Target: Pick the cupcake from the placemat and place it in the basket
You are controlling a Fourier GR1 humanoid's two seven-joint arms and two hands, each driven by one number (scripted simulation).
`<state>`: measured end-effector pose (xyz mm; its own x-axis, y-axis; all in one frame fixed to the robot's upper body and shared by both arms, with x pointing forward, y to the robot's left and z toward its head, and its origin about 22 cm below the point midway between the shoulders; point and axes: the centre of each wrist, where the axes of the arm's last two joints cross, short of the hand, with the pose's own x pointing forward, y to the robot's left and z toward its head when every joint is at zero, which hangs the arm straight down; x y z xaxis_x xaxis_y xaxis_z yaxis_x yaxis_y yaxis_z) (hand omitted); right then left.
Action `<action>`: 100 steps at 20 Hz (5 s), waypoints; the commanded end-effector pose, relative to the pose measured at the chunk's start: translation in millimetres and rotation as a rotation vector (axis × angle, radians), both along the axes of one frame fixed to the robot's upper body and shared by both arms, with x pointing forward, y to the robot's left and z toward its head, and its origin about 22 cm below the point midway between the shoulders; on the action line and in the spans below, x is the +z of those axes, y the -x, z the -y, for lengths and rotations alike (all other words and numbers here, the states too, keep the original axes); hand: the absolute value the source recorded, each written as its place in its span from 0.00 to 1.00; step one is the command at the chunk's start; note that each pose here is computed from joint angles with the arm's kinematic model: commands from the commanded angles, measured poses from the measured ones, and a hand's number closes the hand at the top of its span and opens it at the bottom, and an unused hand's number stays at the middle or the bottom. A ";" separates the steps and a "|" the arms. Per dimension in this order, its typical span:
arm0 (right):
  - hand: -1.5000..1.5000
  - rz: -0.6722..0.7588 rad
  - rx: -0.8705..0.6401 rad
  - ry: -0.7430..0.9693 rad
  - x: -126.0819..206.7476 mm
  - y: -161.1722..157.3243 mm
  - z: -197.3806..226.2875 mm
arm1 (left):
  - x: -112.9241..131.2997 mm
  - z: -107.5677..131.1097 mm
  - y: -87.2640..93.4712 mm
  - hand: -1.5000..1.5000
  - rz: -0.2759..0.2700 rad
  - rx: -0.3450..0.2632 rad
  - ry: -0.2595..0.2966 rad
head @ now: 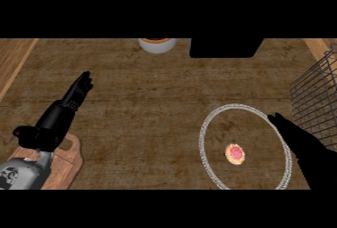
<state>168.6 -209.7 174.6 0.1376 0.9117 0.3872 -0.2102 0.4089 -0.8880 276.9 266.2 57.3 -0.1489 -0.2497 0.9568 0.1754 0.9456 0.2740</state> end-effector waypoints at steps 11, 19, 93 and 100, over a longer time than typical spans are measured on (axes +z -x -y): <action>0.00 0.003 -0.082 -0.047 -7.0 5.1 13.6 | -2.2 0.2 1.2 0.50 0.005 -0.002 -0.012; 0.00 0.052 -0.081 -0.095 -61.9 -8.4 5.4 | 4.0 4.9 -12.4 0.50 0.000 0.000 -0.011; 1.00 -0.099 0.251 0.161 -196.9 31.1 1.7 | -5.3 -5.6 -0.3 0.50 -0.004 0.015 0.009; 1.00 0.032 0.290 0.189 -178.4 86.5 46.0 | 10.5 -7.8 -9.4 0.50 -0.006 -0.009 0.005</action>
<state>108.2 -236.0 -13.3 -0.0975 0.9710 0.2181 -0.3177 0.1773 -0.9315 278.2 268.1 58.7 -0.1516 -0.2466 0.9572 0.1741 0.9466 0.2715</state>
